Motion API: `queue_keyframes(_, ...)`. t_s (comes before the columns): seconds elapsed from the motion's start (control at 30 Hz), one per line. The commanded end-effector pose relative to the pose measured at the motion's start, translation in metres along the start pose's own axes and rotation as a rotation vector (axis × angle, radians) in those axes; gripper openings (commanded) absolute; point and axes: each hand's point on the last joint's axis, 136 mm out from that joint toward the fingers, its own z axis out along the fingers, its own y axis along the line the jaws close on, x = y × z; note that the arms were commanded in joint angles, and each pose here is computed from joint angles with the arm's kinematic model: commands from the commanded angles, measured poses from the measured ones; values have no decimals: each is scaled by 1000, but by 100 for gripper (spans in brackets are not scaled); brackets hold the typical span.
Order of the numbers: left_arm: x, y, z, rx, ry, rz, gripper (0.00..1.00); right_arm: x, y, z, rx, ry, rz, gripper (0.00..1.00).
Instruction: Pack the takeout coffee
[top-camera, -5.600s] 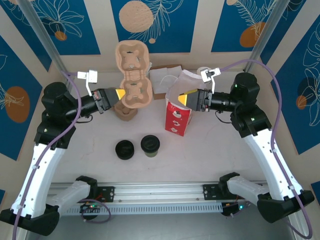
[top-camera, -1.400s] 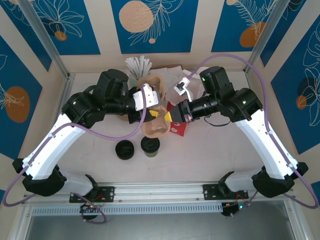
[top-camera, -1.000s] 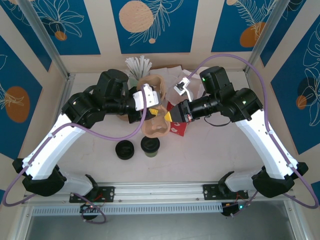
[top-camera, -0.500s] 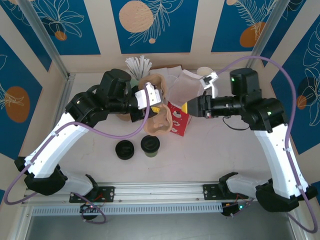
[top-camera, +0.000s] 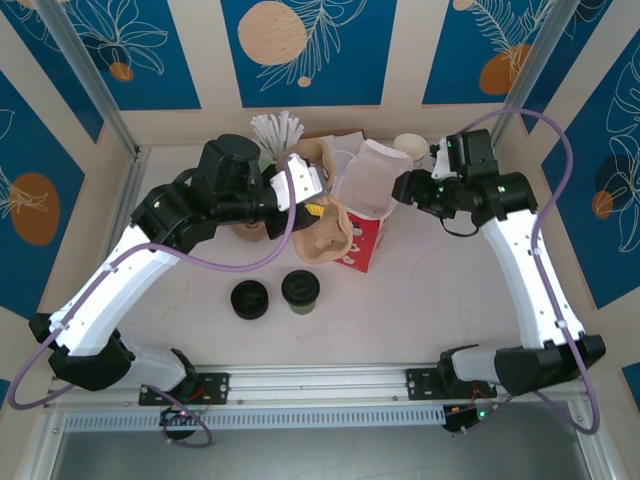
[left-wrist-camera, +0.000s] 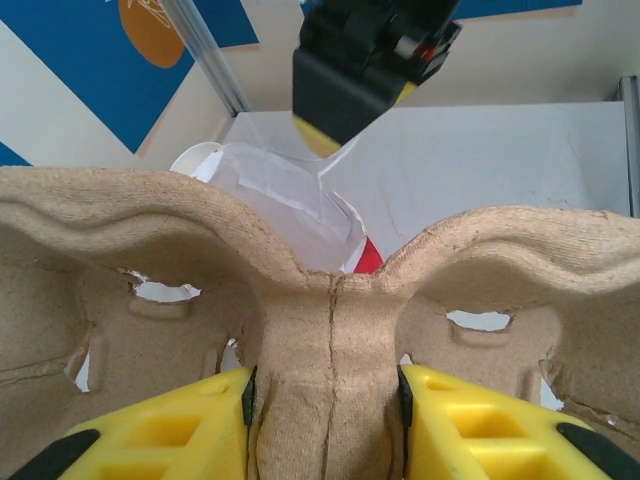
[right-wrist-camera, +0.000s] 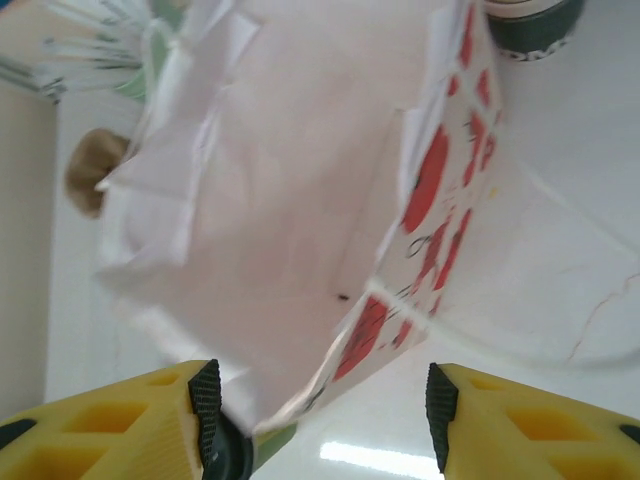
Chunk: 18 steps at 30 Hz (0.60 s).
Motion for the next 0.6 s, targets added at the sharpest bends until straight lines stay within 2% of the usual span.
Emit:
queue_keyframes(0.0, -10, -1, 7, 12, -37, -32, 38, -18, -9, 11, 41, -55, -12, 59)
queue_keyframes(0.37, -20, 4, 17, 14, -63, -53, 36, -19, -17, 46, 46, 9, 17, 58)
queue_keyframes(0.57, -29, 0, 22, 53, -104, -78, 36, -12, -17, 61, 25, 61, 28, 50)
